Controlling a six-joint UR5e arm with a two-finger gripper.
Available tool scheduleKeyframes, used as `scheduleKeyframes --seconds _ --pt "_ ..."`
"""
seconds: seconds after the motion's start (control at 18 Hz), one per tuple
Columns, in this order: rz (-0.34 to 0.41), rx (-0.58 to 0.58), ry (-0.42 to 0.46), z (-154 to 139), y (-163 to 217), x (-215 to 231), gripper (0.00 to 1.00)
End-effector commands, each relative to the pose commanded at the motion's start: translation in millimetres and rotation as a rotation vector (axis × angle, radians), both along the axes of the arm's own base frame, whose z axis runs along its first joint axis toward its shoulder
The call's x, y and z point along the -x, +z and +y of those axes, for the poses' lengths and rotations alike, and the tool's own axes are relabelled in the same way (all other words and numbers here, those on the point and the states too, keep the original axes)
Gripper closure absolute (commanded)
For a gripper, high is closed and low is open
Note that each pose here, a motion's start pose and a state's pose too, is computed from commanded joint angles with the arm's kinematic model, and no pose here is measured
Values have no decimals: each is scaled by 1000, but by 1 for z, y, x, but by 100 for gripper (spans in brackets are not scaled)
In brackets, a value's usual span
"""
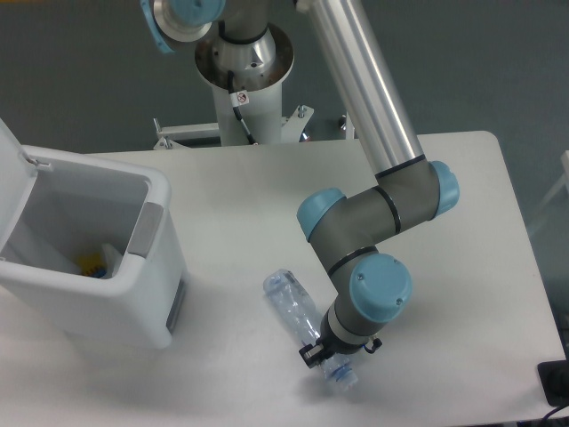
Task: Place the trash in the trash can
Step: 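Push the bottle's cap end to tip the bottle upright, then close the gripper around the bottle and lift it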
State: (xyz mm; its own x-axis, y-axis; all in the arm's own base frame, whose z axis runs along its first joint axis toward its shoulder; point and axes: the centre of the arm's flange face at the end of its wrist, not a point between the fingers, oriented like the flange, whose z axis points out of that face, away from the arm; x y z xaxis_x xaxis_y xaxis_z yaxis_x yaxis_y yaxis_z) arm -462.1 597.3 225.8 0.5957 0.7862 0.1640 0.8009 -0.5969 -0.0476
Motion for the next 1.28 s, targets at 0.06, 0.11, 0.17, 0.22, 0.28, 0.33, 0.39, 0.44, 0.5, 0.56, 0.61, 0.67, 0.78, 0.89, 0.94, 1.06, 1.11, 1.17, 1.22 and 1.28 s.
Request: scheduleKeyframes --seconds 0.06,0.11,0.17,0.22,0.28,0.33,0.39,0.44,0.5,0.56,0.61,0.67,0.78,0.89,0.94,1.06,1.11,1.17,1.22,1.28 --pt "17 -16 -6 0 6 2 55" --pt "35 -36 -17 -2 20 5 55" --pt "54 -61 -31 -7 35 12 55" --pt "60 -99 -42 -8 47 14 55" --pt "72 -169 -52 -10 64 18 55" --pt "88 -204 -68 -12 75 21 55" --pt "114 -235 -103 -13 91 20 55" --pt "127 -250 -124 -14 100 19 55" --pt "140 -273 -147 -14 114 16 55" --pt "144 -303 -163 -17 127 14 55" --pt "148 -337 -174 -21 141 14 55" --pt "150 -366 -187 -22 154 11 55" --pt "155 -427 -238 -23 171 7 55" --pt "162 -493 -289 -24 191 -1 55" --pt "165 -524 -320 -24 199 -5 55" --pt "182 -654 -397 -26 232 -16 55" --pt "183 -693 -410 -26 242 -20 55" --pt "190 -727 -421 -26 251 -23 55" --pt "196 -752 -431 -26 259 -27 55" --pt "197 -780 -444 -26 266 -30 55"
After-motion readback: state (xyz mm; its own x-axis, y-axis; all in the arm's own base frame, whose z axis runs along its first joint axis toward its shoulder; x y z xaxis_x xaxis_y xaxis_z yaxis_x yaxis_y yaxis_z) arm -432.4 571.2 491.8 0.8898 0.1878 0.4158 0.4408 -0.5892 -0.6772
